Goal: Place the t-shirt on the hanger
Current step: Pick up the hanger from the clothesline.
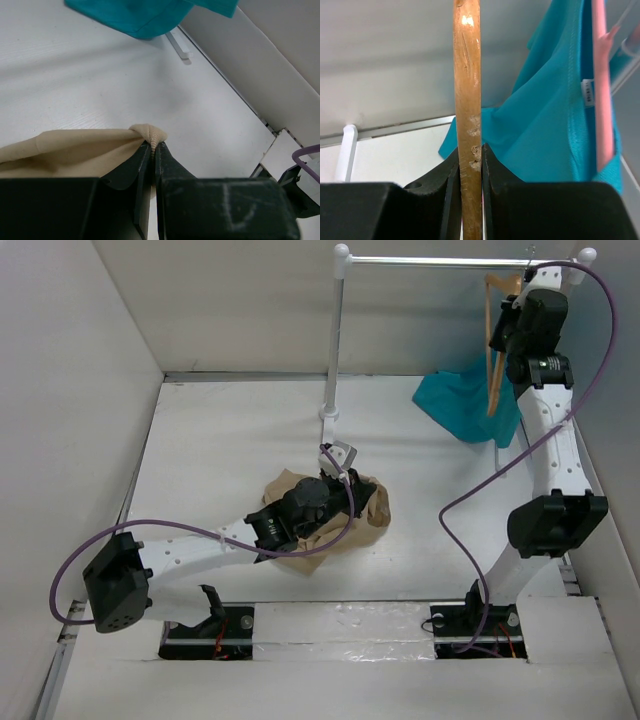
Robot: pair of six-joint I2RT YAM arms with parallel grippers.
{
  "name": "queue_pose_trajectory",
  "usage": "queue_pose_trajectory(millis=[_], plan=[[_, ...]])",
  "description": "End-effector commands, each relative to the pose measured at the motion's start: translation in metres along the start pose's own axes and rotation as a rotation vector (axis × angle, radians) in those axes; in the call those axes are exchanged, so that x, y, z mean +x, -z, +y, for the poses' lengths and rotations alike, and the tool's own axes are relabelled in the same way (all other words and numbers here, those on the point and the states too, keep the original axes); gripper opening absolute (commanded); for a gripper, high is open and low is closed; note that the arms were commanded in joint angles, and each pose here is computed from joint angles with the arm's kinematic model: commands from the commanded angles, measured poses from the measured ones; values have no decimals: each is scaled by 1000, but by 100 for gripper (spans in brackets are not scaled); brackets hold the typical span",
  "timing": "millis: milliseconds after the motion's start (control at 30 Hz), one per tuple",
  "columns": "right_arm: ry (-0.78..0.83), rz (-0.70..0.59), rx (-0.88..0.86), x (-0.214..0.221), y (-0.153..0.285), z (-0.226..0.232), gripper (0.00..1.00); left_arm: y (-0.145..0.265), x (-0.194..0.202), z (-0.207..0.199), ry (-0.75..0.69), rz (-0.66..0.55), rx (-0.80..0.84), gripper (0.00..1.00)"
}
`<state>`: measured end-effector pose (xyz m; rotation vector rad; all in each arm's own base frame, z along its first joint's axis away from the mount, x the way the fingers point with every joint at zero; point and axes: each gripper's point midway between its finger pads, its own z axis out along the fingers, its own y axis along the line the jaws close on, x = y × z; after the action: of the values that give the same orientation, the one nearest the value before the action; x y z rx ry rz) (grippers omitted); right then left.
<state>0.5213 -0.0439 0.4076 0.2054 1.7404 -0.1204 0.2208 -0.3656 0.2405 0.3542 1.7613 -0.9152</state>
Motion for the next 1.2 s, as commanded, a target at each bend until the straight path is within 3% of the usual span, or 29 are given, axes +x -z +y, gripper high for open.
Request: queue_pose_trajectory(millis=[0,400,733,867,1067,1100,1167], plan=[[-3,-165,1,-53,23,2,0,7,-27,-10,23,-83,43,0],[-37,-156,-30,-26,43,7,0,13,-38,-11,18,-111,39,0],[-109,-167,-130,-7,104,35,0,10,-48,2,16,-153,11,0],[-130,-103,-242,30,136,64,0,5,-55,20,32,-172,-9,0],[-137,-8,-495,77,228,107,0,-7,-62,58,46,-199,-78,0],[-127,54,-512,99,240,106,0,-11,-59,65,45,-192,-92,0],[-139,44,-598,100,280,104,0,-17,-62,82,52,-193,-118,0]])
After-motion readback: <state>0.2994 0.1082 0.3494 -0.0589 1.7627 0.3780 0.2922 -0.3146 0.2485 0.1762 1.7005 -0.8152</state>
